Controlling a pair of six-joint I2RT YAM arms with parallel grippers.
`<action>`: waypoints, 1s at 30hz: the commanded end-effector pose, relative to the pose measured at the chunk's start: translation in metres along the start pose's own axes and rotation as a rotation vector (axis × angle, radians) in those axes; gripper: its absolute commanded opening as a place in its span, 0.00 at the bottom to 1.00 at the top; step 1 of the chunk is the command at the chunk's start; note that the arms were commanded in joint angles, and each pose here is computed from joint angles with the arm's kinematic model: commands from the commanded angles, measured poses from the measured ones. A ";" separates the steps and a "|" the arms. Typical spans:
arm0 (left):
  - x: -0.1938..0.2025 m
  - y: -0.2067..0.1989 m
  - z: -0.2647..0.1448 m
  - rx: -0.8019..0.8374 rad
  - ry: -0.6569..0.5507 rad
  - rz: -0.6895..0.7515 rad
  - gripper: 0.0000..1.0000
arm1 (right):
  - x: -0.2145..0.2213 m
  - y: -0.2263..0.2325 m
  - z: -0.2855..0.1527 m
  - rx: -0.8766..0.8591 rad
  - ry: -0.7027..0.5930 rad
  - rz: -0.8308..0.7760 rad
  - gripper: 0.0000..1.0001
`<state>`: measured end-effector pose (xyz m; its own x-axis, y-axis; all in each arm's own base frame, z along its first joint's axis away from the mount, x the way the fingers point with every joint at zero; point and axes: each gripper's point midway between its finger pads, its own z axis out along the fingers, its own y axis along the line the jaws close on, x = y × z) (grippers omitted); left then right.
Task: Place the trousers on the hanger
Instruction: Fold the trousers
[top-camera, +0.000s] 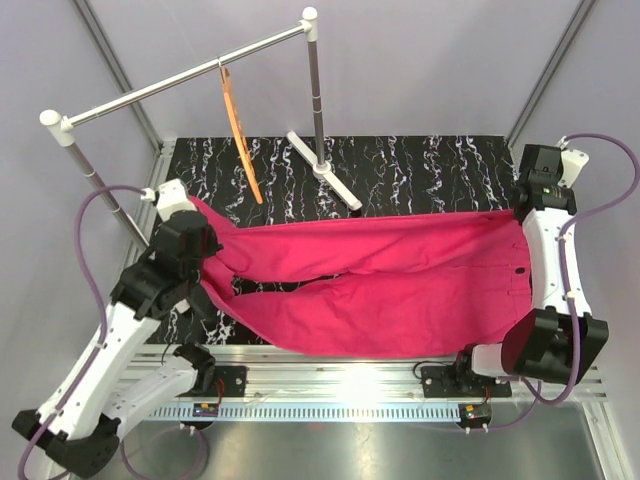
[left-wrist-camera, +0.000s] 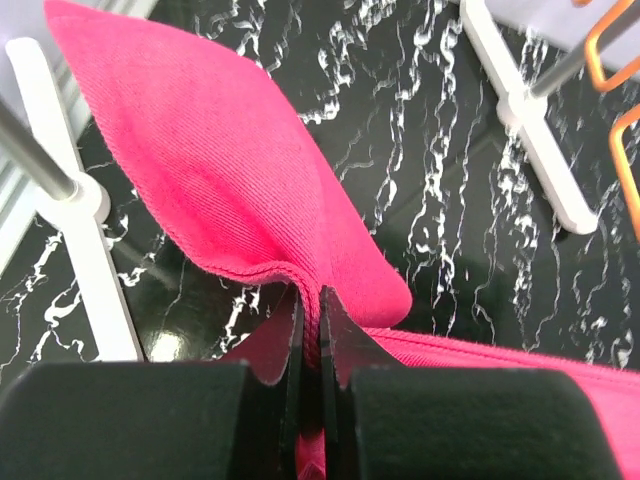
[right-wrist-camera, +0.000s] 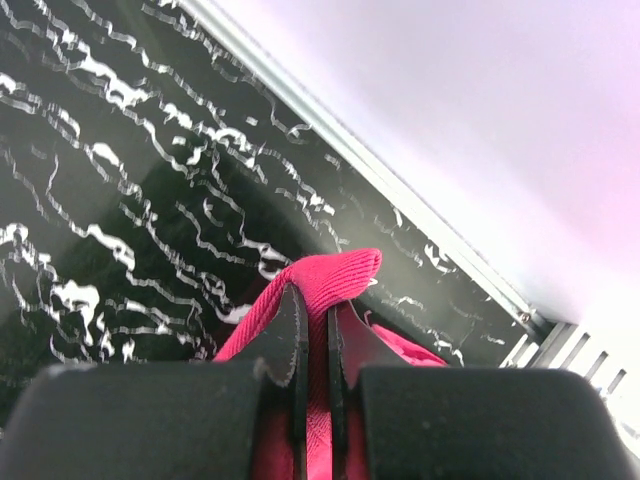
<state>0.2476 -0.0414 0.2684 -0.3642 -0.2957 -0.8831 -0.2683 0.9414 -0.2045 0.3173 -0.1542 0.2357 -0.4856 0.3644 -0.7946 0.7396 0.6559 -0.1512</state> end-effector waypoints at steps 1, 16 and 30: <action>0.019 -0.012 0.027 -0.048 0.137 0.143 0.00 | -0.040 -0.015 0.006 0.073 -0.088 0.034 0.00; 0.087 -0.092 0.166 -0.007 0.395 0.211 0.08 | -0.045 0.043 0.098 0.098 -0.030 -0.018 0.00; 0.060 -0.148 0.181 0.147 0.129 0.201 0.99 | -0.052 0.042 0.122 0.169 -0.045 -0.028 0.00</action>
<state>0.4277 -0.1700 0.1421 -0.6082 -0.1005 -0.7874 -0.0694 0.9949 -0.0734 0.4256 -0.2083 0.1700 -0.5698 0.3449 -0.7460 0.7448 0.6003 -0.2914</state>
